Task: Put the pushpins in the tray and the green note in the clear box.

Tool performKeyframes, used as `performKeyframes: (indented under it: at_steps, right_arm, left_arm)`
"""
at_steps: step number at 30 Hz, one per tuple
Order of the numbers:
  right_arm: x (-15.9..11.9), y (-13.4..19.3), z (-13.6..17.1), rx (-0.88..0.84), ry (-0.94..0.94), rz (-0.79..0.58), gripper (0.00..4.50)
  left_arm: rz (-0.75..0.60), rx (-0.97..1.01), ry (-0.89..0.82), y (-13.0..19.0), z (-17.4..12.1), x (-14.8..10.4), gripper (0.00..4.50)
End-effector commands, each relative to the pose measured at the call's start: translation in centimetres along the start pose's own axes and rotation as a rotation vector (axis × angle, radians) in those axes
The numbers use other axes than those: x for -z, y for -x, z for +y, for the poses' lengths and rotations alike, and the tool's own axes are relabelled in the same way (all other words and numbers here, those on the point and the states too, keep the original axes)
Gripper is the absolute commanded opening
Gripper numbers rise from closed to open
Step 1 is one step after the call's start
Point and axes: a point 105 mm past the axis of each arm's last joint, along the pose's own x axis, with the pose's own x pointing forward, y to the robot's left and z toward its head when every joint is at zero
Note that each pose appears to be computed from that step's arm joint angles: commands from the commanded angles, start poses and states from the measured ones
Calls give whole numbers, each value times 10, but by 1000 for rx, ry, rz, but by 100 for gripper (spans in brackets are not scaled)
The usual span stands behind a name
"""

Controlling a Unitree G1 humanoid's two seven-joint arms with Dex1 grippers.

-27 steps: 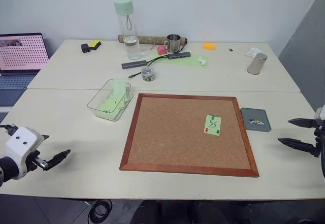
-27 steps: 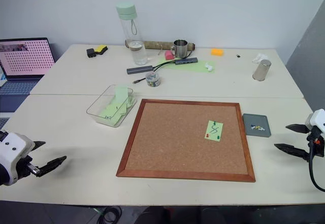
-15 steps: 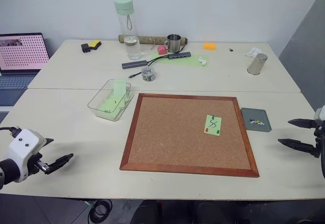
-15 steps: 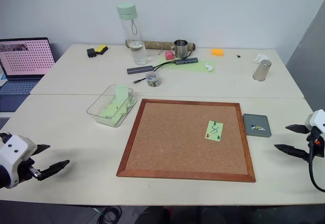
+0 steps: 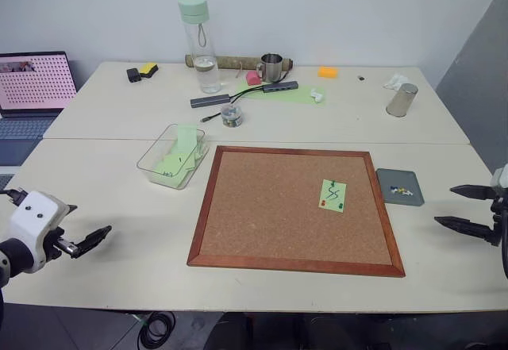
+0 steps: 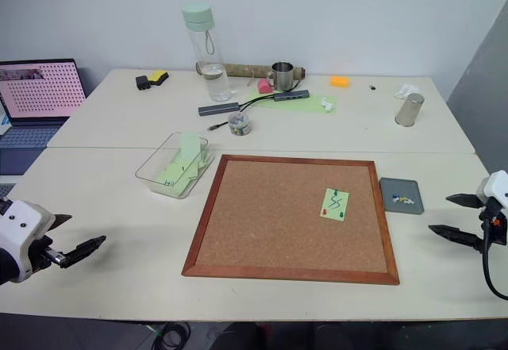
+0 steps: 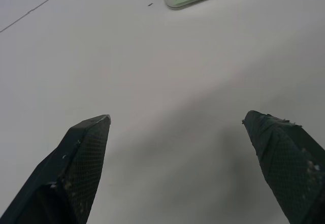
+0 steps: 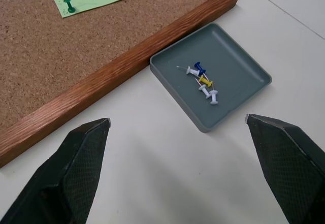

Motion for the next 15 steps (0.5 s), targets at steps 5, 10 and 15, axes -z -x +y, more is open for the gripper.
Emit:
performKeyframes:
  at_steps: [5,10,15]
  right_arm:
    - [-16,2,-1,22,34,-57,450]
    - [-20,-7,8,-5,51,-53,450]
    - [-34,-16,19,-49,83,-86,450]
  left_arm:
    - [-78,37,-9,-2,-3,-19,448]
    - [-163,126,-86,-14,-21,-54,352]
    - [-264,307,-158,-31,-65,-95,269]
